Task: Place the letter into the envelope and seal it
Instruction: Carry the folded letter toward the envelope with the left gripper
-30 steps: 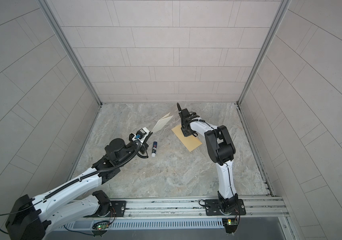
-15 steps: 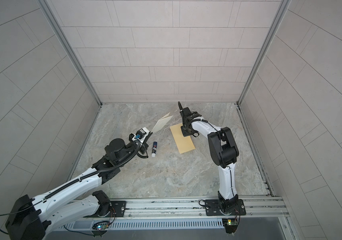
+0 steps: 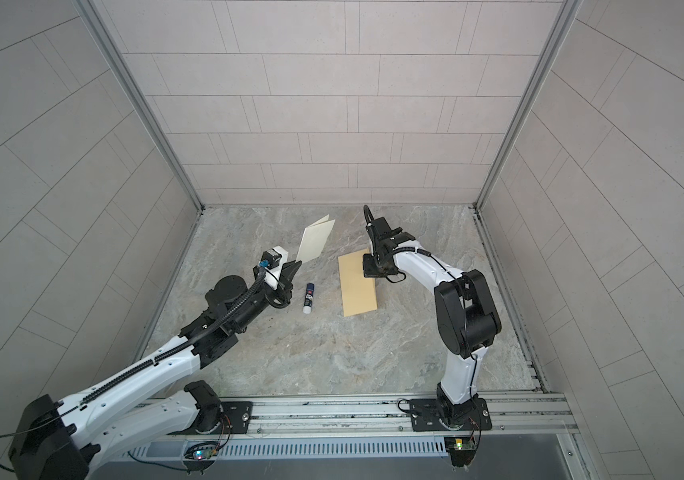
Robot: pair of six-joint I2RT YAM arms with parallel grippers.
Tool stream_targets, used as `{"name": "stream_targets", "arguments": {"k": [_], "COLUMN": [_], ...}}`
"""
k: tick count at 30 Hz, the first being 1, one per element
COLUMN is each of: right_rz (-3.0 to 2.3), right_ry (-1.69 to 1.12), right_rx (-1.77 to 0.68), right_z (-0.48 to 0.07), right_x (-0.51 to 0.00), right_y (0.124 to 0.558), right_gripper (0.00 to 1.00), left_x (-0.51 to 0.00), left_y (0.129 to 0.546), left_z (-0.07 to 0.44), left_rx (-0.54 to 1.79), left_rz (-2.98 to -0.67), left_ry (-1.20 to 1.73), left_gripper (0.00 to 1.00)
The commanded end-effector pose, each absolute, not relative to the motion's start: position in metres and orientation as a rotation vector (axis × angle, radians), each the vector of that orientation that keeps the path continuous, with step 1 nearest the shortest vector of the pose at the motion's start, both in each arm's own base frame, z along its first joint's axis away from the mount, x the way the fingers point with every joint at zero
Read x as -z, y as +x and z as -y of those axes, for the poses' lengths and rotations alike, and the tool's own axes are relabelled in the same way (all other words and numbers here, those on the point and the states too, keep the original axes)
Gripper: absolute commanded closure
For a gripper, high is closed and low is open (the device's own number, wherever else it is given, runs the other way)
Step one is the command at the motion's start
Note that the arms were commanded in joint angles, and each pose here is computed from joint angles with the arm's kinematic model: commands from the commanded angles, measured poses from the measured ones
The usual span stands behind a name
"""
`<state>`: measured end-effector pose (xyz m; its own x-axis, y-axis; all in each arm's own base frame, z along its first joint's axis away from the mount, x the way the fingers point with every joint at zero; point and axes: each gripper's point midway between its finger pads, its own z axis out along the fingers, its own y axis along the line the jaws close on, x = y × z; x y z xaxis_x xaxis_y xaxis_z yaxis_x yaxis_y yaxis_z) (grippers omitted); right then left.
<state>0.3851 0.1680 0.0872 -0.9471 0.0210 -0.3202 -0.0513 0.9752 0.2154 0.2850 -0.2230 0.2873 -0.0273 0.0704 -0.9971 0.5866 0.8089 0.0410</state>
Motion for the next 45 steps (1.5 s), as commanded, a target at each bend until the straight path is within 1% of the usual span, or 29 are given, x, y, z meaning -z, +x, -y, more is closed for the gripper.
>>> {"name": "stream_targets", "arguments": {"k": [1, 5, 8, 10, 12, 15, 22, 24, 26, 34, 45], "right_rz": [-2.806, -2.811, -2.818, -2.824, -2.819, -2.800, -2.705, -2.695, -2.686, -2.697, -2.737], "right_ry": [0.071, 0.094, 0.108, 0.109, 0.104, 0.089, 0.043, 0.028, -0.001, -0.102, -0.140], "right_rx": [-0.390, -0.409, -0.425, -0.440, -0.444, -0.413, -0.274, -0.243, -0.163, 0.054, 0.122], "right_z": [-0.176, -0.179, -0.181, -0.184, -0.184, -0.179, -0.160, -0.159, -0.155, -0.152, -0.154], "right_x": [-0.085, -0.078, -0.073, -0.072, -0.075, -0.086, -0.118, -0.120, -0.123, -0.116, -0.095], "right_y": [0.376, 0.371, 0.369, 0.368, 0.368, 0.369, 0.370, 0.371, 0.372, 0.378, 0.382], "right_gripper": [1.00, 0.97, 0.92, 0.83, 0.77, 0.61, 0.43, 0.38, 0.34, 0.25, 0.23], "left_x": [-0.293, -0.273, -0.259, -0.249, -0.240, -0.227, -0.200, -0.192, -0.185, -0.164, -0.139], "left_y": [0.284, 0.283, 0.283, 0.282, 0.281, 0.280, 0.275, 0.276, 0.277, 0.279, 0.279], "left_z": [0.225, 0.232, 0.237, 0.243, 0.247, 0.252, 0.273, 0.276, 0.279, 0.288, 0.303], "left_rx": [0.566, 0.594, 0.622, 0.633, 0.633, 0.648, 0.680, 0.688, 0.692, 0.720, 0.758], "left_rz": [-1.616, -1.708, -1.768, -1.802, -1.833, -1.886, -1.974, -2.000, -2.024, -2.117, -2.209], "left_ry": [0.414, 0.358, 0.311, 0.302, 0.292, 0.258, 0.237, 0.210, 0.189, 0.123, 0.091], "left_gripper": [1.00, 1.00, 1.00, 1.00, 1.00, 1.00, 1.00, 1.00, 1.00, 1.00, 1.00]}}
